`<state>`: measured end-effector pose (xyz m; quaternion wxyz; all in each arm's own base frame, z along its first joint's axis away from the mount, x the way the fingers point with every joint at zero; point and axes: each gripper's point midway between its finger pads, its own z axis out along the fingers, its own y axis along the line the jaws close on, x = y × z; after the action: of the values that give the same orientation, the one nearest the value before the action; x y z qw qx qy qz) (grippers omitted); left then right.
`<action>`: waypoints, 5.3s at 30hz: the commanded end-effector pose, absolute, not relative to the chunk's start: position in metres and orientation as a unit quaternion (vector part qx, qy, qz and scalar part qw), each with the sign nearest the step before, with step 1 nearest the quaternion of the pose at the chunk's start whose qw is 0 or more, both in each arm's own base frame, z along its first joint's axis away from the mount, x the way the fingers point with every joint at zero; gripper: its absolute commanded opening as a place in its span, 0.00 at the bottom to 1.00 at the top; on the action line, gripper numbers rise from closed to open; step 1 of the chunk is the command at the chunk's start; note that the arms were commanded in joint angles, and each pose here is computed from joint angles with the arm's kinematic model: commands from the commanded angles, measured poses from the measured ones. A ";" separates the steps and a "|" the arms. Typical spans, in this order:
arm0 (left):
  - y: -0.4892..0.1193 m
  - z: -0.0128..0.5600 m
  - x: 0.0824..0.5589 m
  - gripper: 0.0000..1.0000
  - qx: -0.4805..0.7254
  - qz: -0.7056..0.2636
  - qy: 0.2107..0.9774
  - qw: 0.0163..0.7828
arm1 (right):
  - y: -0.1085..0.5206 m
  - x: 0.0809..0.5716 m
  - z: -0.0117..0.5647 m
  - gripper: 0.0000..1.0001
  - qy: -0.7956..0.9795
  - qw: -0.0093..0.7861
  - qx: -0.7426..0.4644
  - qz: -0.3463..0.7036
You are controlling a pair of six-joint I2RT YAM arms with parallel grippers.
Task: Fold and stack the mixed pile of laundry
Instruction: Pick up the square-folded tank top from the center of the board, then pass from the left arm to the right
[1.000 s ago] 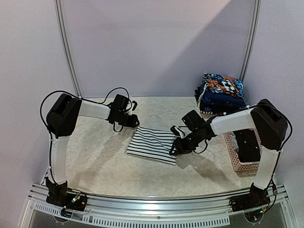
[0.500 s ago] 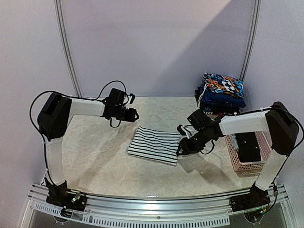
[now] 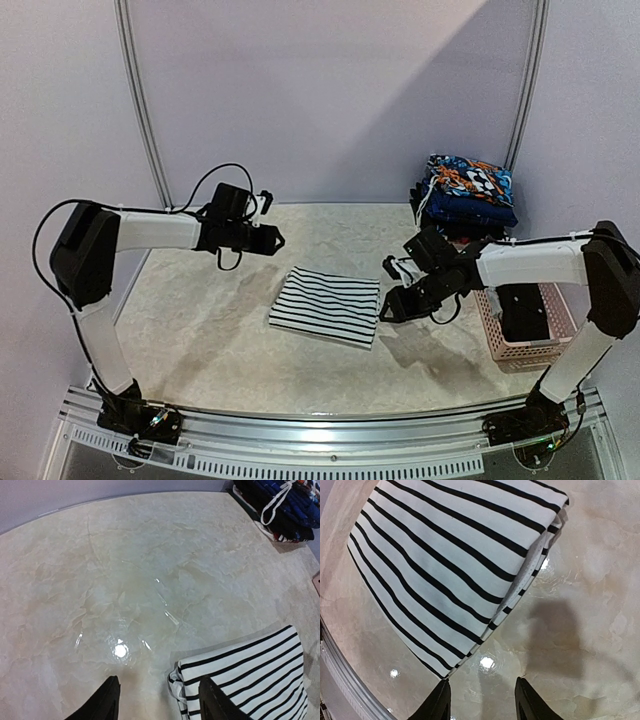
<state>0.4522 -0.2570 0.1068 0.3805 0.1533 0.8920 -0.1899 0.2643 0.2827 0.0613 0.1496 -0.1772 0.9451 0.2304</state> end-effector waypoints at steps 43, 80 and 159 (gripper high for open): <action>-0.414 0.079 0.211 0.54 0.613 -0.116 0.716 0.313 | 0.233 0.291 0.073 0.99 0.945 0.223 -0.068 0.231; -0.465 0.016 0.221 0.37 0.677 0.028 0.663 0.319 | 0.217 0.297 0.065 0.99 0.946 0.221 -0.052 0.232; -0.460 0.070 0.245 0.00 0.553 -0.158 0.693 0.435 | 0.309 0.311 0.059 0.99 0.899 0.117 0.015 0.422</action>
<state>0.2395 -0.4584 0.0458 0.4068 0.5763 0.6963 -0.1327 0.3074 0.2966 0.0603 0.1294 0.0081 0.9042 0.4069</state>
